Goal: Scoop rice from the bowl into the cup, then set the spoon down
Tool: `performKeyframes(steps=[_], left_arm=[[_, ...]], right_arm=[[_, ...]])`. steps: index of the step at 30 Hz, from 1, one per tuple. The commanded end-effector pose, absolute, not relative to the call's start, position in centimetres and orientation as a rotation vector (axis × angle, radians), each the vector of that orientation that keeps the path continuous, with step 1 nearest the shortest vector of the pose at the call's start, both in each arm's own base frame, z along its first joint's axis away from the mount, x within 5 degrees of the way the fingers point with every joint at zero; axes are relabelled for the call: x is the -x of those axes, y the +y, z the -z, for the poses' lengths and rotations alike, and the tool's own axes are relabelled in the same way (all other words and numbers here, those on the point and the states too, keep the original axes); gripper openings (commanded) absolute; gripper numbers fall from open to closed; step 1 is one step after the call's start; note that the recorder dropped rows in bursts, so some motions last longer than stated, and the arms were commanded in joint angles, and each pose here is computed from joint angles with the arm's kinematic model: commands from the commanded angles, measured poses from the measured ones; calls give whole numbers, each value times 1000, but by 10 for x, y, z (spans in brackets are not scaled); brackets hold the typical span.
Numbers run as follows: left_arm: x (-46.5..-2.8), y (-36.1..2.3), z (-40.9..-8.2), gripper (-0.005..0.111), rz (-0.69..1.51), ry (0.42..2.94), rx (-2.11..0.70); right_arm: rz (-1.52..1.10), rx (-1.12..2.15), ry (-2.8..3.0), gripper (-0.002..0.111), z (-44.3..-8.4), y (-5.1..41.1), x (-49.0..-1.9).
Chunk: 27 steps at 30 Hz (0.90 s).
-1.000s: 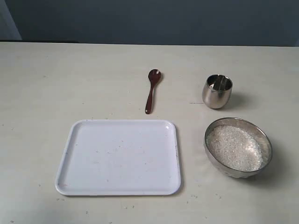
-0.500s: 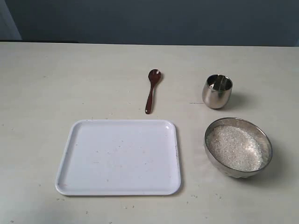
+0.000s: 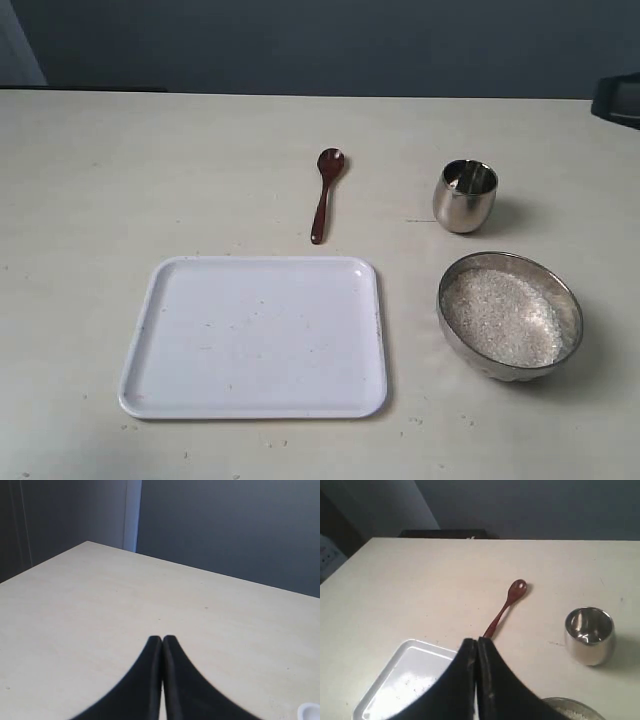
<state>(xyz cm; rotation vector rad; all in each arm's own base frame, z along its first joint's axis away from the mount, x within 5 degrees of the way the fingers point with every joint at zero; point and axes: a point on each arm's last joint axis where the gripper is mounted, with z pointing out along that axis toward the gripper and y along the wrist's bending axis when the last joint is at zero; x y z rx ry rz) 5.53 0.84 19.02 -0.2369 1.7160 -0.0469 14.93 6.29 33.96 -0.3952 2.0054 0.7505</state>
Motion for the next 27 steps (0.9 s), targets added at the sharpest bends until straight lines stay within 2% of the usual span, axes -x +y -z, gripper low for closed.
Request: performKeyframes(steps=[1,6,13,17,21,27], left_arm=[[-55,8,-192,1,51,1698,227],[-55,8,-192,1,51,1698,227],[-55,8,-192,1,49,1698,225],[-55,8,-192,1,51,1698,227],[-55,8,-192,1,51,1698,227],[-55,8,-192,1,53,1698,225]], right_arm=[[-677,476,2011,-1,-342,79,-176],[-545,529,2103,-1,-334,108,-211],[-174,598,2382,-1,-301,159,-263],[-11,679,2487,-1,-279,203,-276],[-28,795,2468,-1,-259,252,-288],[-153,783,2391,-1,-242,290,-313]])
